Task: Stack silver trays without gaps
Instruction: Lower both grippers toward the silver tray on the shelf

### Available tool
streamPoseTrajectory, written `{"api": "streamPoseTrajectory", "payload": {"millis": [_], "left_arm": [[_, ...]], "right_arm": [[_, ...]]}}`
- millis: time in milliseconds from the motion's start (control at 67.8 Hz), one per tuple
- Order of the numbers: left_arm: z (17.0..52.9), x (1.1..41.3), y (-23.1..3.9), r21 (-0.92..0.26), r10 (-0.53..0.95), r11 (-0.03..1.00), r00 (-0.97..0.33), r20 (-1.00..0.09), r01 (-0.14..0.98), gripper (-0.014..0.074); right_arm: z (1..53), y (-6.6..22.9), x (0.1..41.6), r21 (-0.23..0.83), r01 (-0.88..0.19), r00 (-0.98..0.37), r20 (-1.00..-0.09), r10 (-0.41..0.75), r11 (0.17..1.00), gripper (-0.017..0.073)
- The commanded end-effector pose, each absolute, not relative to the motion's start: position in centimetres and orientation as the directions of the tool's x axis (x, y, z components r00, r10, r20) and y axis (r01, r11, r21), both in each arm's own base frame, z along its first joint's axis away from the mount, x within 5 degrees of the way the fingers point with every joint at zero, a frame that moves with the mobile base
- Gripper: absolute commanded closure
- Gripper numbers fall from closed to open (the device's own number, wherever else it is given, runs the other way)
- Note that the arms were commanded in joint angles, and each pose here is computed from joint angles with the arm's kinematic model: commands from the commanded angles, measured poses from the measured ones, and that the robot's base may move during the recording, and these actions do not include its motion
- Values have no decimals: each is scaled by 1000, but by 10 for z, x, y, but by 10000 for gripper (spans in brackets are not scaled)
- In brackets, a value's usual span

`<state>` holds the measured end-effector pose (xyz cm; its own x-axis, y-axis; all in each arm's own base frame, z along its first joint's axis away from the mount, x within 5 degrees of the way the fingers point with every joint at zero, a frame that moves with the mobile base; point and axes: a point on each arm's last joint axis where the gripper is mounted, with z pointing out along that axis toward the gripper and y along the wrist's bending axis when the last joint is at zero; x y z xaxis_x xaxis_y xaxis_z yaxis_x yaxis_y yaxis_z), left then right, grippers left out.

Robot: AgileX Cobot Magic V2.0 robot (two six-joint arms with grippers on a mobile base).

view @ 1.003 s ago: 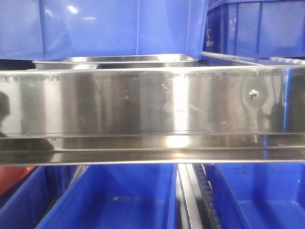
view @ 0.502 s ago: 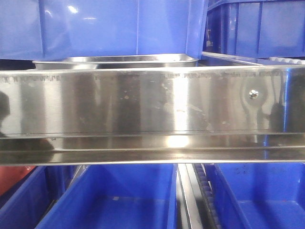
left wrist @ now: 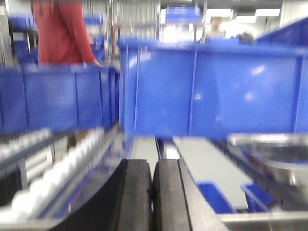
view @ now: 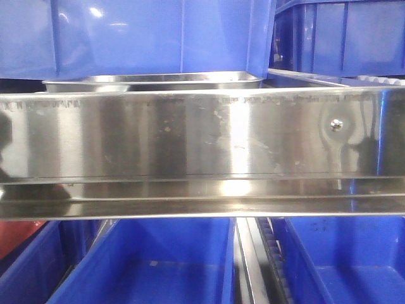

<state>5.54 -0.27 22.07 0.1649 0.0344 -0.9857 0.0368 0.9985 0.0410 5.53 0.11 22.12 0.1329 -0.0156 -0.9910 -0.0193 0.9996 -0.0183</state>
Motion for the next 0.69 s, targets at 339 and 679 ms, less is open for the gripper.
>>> {"api": "streamPoseTrajectory", "payload": {"millis": [339,679], "left_arm": [[323,29,4,42,42,999,41,-998,-18,603],[352,88,5,56,38,998,-404,-914,-32,603]], "right_arm": [[336,6,27,-8,-84,-33,-999,-11,996,582],[382,18,109,109,-153,-525,-851,13,982,582]]}}
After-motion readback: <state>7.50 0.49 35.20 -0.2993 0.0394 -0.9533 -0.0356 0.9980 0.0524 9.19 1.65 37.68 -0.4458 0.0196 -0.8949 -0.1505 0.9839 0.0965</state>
